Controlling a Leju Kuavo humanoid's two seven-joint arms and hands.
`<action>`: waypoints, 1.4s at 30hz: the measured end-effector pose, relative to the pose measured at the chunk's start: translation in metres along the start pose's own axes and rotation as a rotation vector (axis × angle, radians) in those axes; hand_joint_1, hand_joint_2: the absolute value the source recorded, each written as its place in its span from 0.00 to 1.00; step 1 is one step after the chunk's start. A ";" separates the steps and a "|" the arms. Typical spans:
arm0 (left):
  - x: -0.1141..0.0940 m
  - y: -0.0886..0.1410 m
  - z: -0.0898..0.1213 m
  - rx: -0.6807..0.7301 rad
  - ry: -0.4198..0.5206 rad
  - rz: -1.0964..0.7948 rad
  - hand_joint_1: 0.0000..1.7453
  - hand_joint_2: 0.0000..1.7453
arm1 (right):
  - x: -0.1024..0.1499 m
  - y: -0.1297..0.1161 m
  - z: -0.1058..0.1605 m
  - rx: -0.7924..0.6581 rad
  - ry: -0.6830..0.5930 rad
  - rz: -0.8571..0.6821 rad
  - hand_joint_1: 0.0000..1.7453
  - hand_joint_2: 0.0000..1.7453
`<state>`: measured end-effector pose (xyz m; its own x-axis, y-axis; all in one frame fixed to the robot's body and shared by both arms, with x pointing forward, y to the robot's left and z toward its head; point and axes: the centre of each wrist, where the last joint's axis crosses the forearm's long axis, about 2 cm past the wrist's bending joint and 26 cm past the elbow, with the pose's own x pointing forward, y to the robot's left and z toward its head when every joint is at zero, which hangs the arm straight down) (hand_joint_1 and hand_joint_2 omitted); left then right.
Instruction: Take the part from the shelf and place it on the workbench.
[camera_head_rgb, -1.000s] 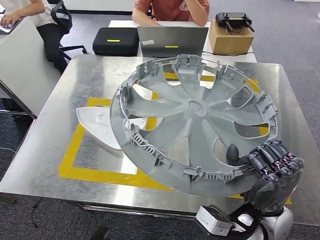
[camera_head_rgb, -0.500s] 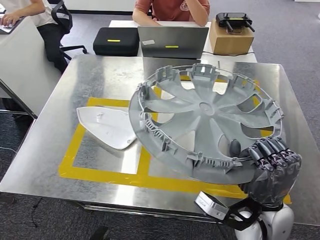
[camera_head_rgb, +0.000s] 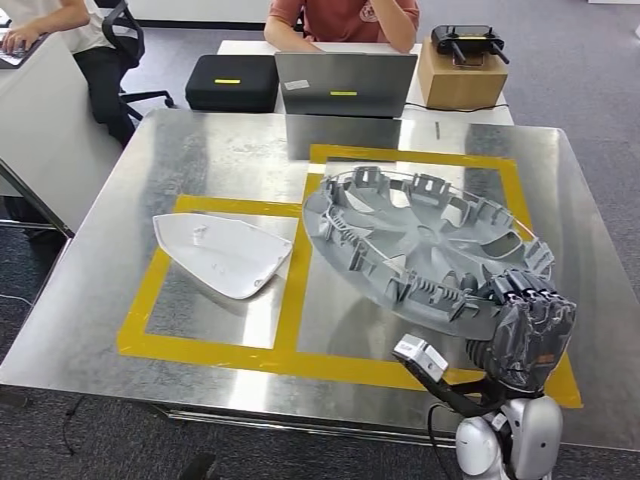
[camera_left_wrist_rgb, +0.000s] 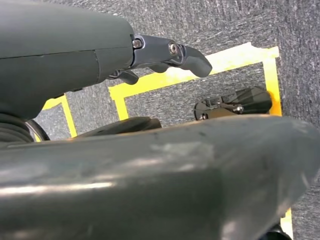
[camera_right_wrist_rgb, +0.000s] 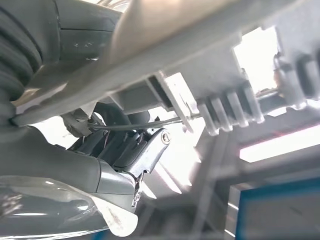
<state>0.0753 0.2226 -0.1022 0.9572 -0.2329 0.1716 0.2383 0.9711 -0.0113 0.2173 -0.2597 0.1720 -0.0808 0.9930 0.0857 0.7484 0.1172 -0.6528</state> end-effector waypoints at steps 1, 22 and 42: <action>0.000 0.000 0.000 -0.002 0.000 0.000 0.00 0.00 | 0.001 0.002 0.001 0.014 0.028 0.009 1.00 1.00; -0.002 -0.001 0.000 -0.017 -0.006 -0.017 0.00 0.00 | -0.037 0.030 0.011 0.129 0.019 0.123 1.00 1.00; -0.006 0.000 0.000 -0.031 0.002 0.008 0.00 0.50 | -0.064 0.040 0.010 0.166 -0.036 0.193 0.50 1.00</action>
<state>0.0696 0.2239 -0.1034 0.9593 -0.2256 0.1697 0.2359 0.9708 -0.0431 0.2456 -0.3180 0.1330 0.0276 0.9966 -0.0777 0.6342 -0.0775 -0.7692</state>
